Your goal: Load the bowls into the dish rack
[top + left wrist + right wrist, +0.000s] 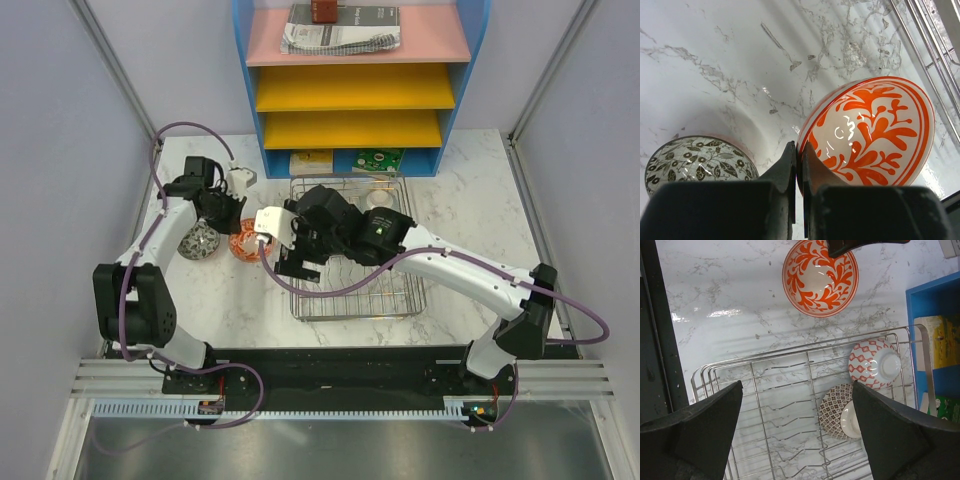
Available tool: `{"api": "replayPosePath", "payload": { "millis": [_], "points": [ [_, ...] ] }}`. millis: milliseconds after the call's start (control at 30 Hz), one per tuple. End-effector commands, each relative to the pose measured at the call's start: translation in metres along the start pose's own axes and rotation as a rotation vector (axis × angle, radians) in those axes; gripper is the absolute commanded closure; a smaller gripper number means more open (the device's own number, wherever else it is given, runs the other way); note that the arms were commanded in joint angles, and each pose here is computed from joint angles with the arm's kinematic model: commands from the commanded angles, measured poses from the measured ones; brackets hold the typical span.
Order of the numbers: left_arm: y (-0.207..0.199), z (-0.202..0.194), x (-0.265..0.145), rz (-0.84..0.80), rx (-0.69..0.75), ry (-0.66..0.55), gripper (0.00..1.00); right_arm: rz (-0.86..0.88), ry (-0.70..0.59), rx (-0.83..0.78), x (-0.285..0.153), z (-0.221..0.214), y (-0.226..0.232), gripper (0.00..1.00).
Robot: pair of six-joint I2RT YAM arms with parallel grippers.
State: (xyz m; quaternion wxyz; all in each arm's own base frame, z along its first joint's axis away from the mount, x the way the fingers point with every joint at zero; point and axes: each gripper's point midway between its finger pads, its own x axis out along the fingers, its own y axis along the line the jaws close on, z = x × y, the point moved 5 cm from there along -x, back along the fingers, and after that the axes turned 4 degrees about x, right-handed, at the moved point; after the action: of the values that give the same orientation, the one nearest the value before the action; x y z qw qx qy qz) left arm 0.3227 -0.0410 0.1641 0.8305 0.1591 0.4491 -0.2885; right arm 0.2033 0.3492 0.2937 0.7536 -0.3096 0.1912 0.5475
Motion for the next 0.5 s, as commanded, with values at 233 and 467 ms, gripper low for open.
{"api": "replayPosePath", "payload": {
  "millis": [233,467],
  "points": [
    [0.030,0.024,0.052,0.028,-0.030,-0.041,0.98,-0.014,0.036,-0.077,0.013,0.004,0.012,0.02],
    [0.035,0.028,0.079,-0.024,-0.057,-0.021,0.98,-0.013,0.050,-0.084,0.014,-0.001,0.012,0.02]
  ]
}}
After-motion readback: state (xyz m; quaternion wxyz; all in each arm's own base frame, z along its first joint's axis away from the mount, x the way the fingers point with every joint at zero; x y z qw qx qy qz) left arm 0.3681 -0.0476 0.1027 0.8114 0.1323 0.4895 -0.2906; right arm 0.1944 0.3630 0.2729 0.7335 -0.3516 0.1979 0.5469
